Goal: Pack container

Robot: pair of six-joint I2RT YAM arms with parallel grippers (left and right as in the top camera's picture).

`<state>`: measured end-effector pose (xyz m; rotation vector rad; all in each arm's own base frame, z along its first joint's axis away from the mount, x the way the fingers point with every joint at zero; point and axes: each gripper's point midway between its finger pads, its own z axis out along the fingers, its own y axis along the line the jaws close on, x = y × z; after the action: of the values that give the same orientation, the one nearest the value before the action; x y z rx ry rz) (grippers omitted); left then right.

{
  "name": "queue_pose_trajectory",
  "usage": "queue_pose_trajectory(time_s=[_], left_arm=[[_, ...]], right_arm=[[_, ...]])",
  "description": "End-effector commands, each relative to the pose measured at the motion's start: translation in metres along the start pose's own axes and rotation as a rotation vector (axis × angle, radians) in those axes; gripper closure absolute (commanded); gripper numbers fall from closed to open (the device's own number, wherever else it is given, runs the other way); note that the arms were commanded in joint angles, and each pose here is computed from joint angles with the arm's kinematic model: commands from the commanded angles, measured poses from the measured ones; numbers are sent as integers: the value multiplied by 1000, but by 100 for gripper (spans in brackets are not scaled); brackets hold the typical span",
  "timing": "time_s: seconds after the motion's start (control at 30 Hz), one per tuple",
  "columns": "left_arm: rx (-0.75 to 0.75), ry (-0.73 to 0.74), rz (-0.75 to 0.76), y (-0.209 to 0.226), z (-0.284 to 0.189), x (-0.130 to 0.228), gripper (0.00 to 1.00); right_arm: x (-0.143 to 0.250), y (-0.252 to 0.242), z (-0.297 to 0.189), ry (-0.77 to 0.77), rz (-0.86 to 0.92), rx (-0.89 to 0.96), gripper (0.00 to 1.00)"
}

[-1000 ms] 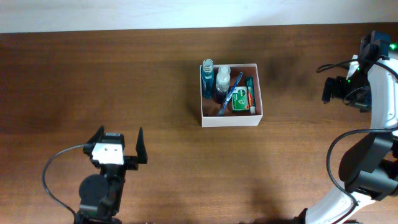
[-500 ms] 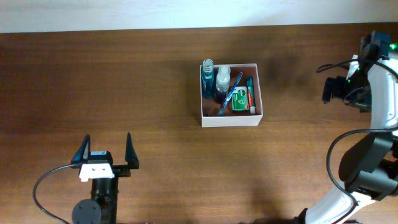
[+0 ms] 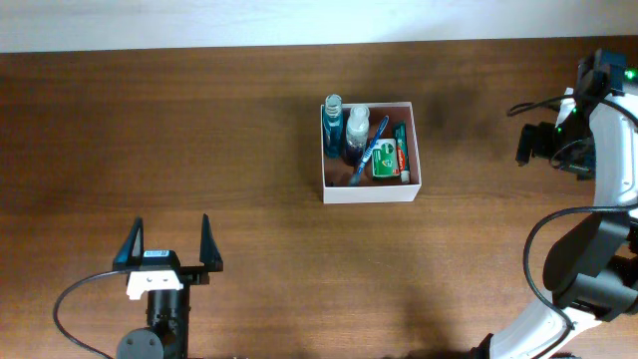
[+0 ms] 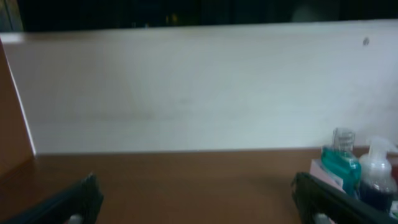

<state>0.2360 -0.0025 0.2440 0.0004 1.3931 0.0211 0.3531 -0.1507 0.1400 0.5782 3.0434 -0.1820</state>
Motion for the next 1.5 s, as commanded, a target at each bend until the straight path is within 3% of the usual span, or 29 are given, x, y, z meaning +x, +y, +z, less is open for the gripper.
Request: queue_pose_trajectory(time_s=[0.0, 0.27, 0.53, 1.47], left_arm=[[4, -39, 14, -1, 1, 9, 1], [-31, -14, 22, 8, 2, 22, 1], [-82, 261, 39, 21, -7, 89, 1], [-85, 254, 39, 22, -6, 87, 0]], right_arm=[[-3, -4, -14, -45, -1, 15, 1], [-3, -4, -14, -45, -1, 15, 1], [-3, -4, -14, -45, -1, 15, 2], [-3, -4, -14, -45, -1, 15, 1]])
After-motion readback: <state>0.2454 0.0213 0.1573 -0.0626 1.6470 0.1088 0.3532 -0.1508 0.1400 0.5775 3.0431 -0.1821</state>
